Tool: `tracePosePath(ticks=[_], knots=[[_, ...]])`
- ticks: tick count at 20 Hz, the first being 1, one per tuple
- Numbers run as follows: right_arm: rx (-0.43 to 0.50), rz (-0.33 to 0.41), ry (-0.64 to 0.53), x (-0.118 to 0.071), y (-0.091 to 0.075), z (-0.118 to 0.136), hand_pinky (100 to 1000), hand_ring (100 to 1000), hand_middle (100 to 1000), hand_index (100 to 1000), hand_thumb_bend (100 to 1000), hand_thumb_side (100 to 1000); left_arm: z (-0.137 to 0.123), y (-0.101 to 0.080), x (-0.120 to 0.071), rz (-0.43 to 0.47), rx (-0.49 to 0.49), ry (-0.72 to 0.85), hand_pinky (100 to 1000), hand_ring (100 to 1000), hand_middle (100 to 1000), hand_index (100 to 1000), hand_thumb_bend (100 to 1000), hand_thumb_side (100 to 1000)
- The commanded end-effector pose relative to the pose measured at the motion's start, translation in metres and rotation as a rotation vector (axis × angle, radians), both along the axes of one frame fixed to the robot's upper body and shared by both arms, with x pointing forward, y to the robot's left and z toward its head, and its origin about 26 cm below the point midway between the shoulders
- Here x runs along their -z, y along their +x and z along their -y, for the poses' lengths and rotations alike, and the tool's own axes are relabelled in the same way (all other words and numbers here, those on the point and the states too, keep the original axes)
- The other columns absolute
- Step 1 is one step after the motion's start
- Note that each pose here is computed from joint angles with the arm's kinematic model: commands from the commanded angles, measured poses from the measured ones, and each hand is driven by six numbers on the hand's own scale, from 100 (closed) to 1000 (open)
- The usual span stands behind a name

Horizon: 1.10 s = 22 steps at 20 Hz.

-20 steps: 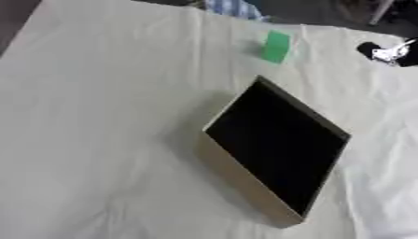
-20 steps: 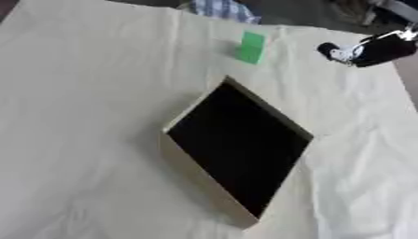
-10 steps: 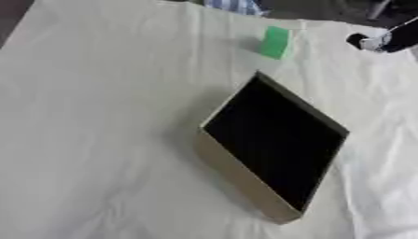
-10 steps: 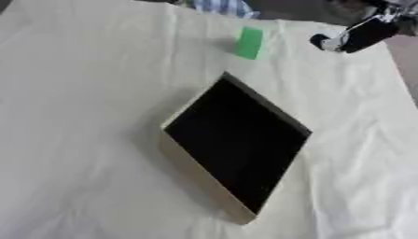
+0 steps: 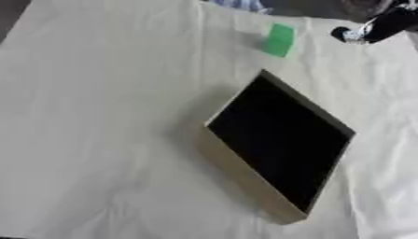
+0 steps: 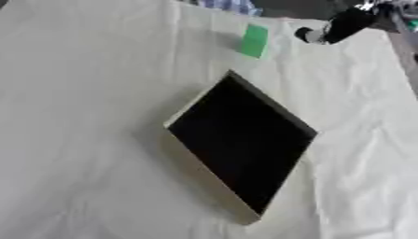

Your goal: Pick up objects on the table and place them in the box.

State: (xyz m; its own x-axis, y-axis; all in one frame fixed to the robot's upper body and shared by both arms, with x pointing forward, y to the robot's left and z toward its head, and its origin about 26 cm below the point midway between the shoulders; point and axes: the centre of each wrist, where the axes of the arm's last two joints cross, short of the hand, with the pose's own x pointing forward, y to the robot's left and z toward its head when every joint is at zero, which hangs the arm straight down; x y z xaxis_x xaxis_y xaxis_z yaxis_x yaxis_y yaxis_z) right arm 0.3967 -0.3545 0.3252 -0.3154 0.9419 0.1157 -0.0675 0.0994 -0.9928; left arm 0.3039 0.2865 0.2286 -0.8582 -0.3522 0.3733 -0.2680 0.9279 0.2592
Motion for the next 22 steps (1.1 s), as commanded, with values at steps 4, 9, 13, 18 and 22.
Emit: tracePosePath(ticks=[4,9,13,18,22], knots=[[0.012,0.037,-0.011,-0.013,0.003,0.002,856,870,843,1000,309,312,0.002,-0.002,-0.010,0.035,0.014,0.012,609,692,657,805,100,673],[-0.001,0.041,-0.002,-0.014,0.007,-0.003,854,870,840,1000,306,318,0.002,-0.002,-0.011,0.038,0.016,0.015,608,690,656,805,100,678],[-0.001,0.046,-0.002,-0.014,0.008,-0.004,854,870,840,1000,306,318,0.002,-0.002,-0.012,0.039,0.016,0.016,608,690,656,805,100,678],[-0.008,0.046,0.037,-0.016,0.014,-0.009,856,871,833,1000,295,359,0.004,-0.001,-0.015,0.049,0.024,0.020,606,684,653,804,100,686],[-0.013,0.053,0.023,-0.017,0.016,-0.013,863,874,836,1000,313,363,0.005,-0.001,-0.016,0.051,0.026,0.023,604,679,649,803,100,690]])
